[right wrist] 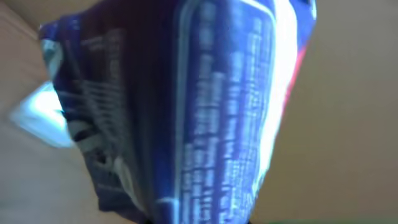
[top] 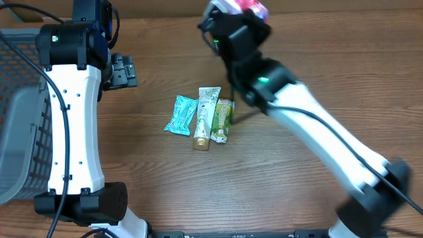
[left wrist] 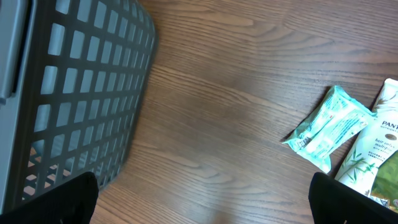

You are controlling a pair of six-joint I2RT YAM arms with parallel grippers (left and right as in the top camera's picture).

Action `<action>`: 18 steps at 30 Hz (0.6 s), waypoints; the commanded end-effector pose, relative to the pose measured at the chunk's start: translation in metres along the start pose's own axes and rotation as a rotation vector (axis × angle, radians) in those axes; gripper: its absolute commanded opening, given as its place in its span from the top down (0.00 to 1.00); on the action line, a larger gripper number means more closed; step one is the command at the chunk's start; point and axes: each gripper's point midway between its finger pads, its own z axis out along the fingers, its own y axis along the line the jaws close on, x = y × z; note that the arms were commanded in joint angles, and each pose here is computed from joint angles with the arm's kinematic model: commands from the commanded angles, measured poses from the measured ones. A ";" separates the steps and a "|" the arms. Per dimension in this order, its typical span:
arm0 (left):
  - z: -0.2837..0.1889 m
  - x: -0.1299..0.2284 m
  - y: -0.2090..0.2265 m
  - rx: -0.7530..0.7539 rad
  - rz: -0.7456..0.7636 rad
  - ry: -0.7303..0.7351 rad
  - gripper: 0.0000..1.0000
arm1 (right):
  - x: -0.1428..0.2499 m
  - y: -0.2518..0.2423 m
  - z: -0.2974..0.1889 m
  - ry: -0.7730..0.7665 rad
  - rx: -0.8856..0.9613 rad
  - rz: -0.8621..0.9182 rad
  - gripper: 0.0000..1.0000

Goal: Scan the item barcode
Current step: 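Carry the purple pack to the white scanner and hold it there, then move the purple pack right and set it on the table edge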

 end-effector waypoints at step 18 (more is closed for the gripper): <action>-0.009 -0.003 0.003 0.002 0.001 -0.031 0.00 | 0.266 0.018 0.003 0.754 -0.627 1.197 0.96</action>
